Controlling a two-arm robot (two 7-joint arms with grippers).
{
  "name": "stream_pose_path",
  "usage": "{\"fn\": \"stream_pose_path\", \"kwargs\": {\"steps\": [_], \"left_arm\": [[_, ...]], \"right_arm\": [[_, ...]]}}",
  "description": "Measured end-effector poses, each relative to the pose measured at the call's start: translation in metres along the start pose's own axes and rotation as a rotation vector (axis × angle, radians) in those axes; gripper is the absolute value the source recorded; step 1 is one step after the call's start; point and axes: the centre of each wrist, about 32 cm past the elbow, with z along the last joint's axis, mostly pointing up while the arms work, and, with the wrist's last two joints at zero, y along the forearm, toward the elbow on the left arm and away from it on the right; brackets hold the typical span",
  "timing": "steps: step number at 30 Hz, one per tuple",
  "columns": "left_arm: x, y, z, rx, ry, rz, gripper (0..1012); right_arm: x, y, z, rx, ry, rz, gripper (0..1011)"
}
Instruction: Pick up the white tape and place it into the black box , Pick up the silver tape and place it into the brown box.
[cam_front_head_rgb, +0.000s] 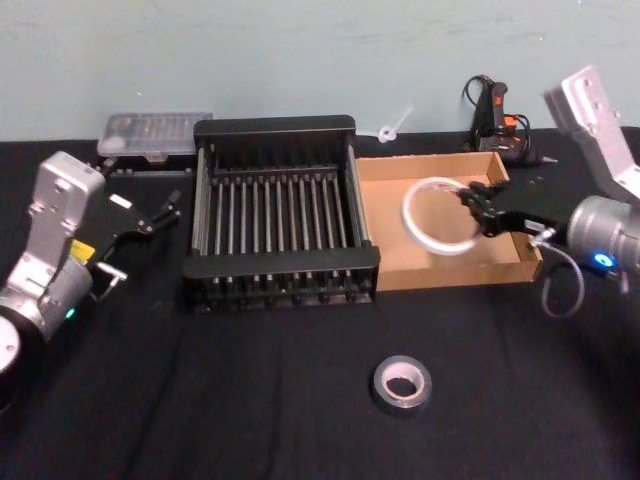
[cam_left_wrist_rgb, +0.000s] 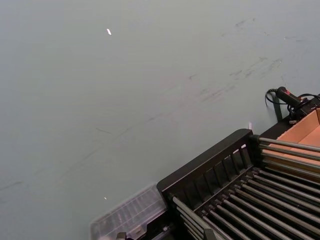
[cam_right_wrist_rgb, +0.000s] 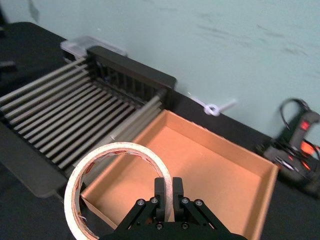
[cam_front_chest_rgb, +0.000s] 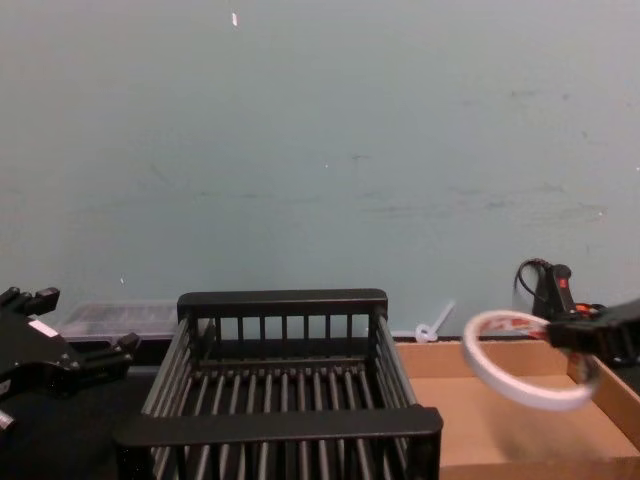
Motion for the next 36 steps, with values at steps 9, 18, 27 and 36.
{"fn": "stream_pose_path", "kwargs": {"steps": [9, 18, 27, 36], "left_arm": [[0.0, 0.0, 0.0, 0.0, 0.0, 0.0, 1001], [0.0, 0.0, 0.0, 0.0, 0.0, 0.0, 1001], [0.0, 0.0, 0.0, 0.0, 0.0, 0.0, 1001], [0.0, 0.0, 0.0, 0.0, 0.0, 0.0, 1002]], "right_arm": [[-0.0153, 0.024, 0.016, 0.035, -0.03, 0.073, 97], [-0.0247, 0.044, 0.026, 0.04, -0.055, 0.113, 97], [-0.0322, 0.065, 0.034, 0.043, -0.069, 0.146, 97], [-0.0382, 0.084, 0.041, 0.05, -0.085, 0.167, 98]]}}
